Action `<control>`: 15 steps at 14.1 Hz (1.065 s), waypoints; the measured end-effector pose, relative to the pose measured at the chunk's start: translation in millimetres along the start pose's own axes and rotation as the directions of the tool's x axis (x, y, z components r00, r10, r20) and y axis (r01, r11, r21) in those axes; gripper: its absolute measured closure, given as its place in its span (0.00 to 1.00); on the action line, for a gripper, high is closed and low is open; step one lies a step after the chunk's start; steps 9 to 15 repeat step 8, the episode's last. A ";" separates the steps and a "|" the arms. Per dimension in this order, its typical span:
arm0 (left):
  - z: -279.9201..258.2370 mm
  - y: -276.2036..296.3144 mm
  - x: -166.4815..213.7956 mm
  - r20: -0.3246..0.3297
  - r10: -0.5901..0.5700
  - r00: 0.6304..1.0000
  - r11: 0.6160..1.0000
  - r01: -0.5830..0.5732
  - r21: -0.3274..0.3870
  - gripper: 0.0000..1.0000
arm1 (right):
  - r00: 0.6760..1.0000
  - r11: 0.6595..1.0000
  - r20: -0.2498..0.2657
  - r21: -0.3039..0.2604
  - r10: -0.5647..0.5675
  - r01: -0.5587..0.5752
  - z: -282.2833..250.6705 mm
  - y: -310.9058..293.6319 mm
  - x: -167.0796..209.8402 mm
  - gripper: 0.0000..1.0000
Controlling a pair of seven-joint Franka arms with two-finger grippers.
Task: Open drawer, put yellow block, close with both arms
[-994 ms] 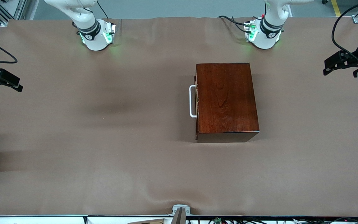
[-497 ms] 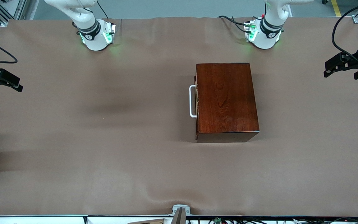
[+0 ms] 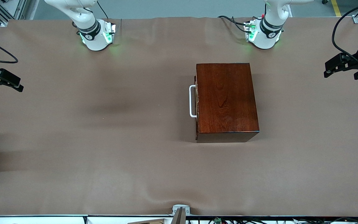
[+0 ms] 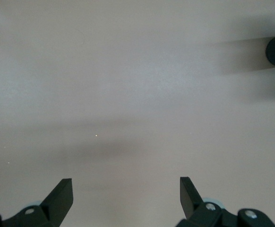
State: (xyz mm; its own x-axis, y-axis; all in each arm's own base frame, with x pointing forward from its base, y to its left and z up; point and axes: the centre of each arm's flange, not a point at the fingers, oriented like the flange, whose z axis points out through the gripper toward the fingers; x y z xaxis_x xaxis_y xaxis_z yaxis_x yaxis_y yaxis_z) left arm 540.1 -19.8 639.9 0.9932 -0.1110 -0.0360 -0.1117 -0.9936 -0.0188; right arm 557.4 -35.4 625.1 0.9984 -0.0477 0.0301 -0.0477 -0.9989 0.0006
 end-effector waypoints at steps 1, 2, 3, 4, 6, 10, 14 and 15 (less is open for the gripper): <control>0.5 0.0 0.3 0.001 0.000 1.000 1.000 0.000 0.000 0.00 | 1.000 1.000 0.000 0.000 -0.001 0.001 0.0 -0.4 0.0 0.00; 1.1 0.0 0.6 0.002 0.000 1.000 1.000 0.000 0.000 0.00 | 1.000 1.000 0.000 0.000 -0.002 0.002 0.0 -0.9 0.0 0.00; 1.4 0.0 0.8 0.003 0.000 1.000 1.000 0.000 0.000 0.00 | 1.000 1.000 -0.001 0.000 -0.003 0.003 -0.1 -1.2 0.1 0.00; 1.7 0.0 0.9 0.003 0.000 1.000 1.000 0.000 0.000 0.00 | 1.000 1.000 -0.001 0.000 -0.003 0.003 -0.1 -1.4 0.2 0.00; 2.0 0.0 1.1 0.004 0.000 1.000 1.000 0.000 0.000 0.00 | 1.000 1.000 -0.002 0.000 -0.003 0.003 -0.2 -1.5 0.3 0.00; 2.1 0.0 1.2 0.004 0.000 1.000 1.000 0.000 0.000 0.00 | 1.000 1.000 -0.002 0.000 -0.003 0.003 -0.2 -1.5 0.3 0.00; 2.1 0.0 1.2 0.004 0.000 1.000 1.000 0.000 0.000 0.00 | 1.000 1.000 -0.002 0.000 -0.003 0.003 -0.2 -1.5 0.3 0.00; 2.1 0.0 1.2 0.004 0.000 1.000 1.000 0.000 0.000 0.00 | 1.000 1.000 -0.002 0.000 -0.003 0.003 -0.2 -1.5 0.3 0.00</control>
